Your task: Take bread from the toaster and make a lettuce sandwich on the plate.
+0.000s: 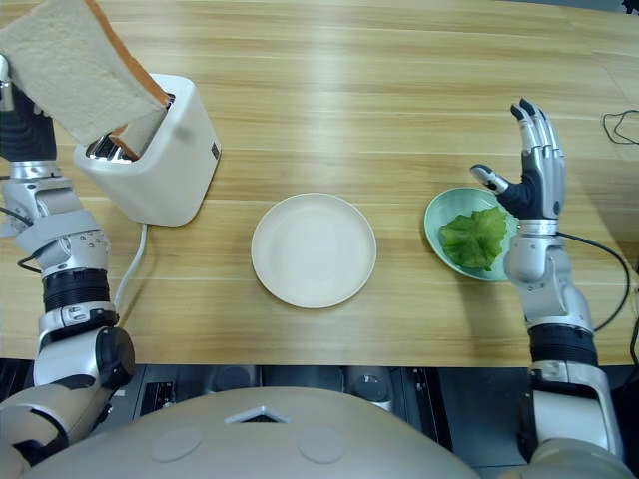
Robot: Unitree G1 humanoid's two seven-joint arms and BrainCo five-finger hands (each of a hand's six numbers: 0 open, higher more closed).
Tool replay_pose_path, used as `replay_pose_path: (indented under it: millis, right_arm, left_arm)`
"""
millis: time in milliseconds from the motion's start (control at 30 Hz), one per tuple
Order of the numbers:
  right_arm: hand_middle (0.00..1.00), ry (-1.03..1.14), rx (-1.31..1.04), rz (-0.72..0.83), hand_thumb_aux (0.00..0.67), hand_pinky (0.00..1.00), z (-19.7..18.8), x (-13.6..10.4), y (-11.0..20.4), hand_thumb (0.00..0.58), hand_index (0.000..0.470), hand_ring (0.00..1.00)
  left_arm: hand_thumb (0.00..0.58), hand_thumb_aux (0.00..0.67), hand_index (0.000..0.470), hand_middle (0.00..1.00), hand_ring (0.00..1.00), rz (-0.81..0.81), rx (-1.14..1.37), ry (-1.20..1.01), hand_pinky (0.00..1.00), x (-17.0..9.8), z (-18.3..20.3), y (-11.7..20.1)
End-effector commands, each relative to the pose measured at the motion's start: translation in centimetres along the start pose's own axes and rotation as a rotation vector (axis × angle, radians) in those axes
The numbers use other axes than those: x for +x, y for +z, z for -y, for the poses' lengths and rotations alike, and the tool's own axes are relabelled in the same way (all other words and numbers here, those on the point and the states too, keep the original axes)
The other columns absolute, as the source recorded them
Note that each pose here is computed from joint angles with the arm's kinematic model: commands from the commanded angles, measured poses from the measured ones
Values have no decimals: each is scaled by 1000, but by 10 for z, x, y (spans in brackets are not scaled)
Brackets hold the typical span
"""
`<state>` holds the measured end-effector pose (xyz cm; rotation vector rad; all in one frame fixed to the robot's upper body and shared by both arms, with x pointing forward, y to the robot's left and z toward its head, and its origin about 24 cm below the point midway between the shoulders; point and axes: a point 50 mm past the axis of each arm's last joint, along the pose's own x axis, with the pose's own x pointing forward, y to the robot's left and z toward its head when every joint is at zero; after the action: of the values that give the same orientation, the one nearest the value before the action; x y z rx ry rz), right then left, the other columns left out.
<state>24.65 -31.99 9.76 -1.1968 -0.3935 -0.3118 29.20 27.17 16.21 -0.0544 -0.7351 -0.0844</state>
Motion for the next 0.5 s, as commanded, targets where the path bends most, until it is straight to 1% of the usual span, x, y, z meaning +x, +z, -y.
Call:
replay_pose_path:
  millis: [33, 100, 233, 300, 367, 433, 467, 500]
  right_arm:
    - [0, 129, -198, -48, 0, 0, 0, -15, -22, 0, 0, 0]
    - [0, 174, -265, -50, 0, 0, -1, -20, -28, 0, 0, 0]
    - [0, 330, -410, -79, 0, 0, -9, -40, -46, 0, 0, 0]
    - [0, 372, -433, -91, 0, 0, -14, -47, -50, 0, 0, 0]
    - [0, 428, -446, -99, 0, 0, -22, -56, -53, 0, 0, 0]
    - [0, 483, -450, -106, 16, 0, -29, -64, -55, 27, 11, 0]
    - [0, 499, -451, -110, 18, 0, -30, -66, -56, 31, 13, 0]
    - [0, 516, -453, -116, 29, 0, -32, -69, -58, 49, 20, 0]
  left_arm:
    - [580, 670, 460, 1000, 1000, -235, 50, -244, 1000, -12, 35, -27]
    - [580, 670, 460, 1000, 1000, -292, 79, -298, 1000, -19, 45, -33]
    - [580, 670, 460, 1000, 1000, -407, 51, -474, 1000, -38, 75, -49]
    - [580, 670, 460, 1000, 1000, -449, 48, -526, 1000, -44, 82, -57]
    - [580, 670, 460, 1000, 1000, -504, -9, -597, 1000, -55, 95, -66]
    - [580, 670, 460, 1000, 1000, -545, -39, -662, 1000, -65, 107, -74]
    - [580, 670, 460, 1000, 1000, -560, -49, -672, 1000, -66, 110, -76]
    - [580, 670, 460, 1000, 1000, -575, -61, -678, 1000, -67, 112, -80]
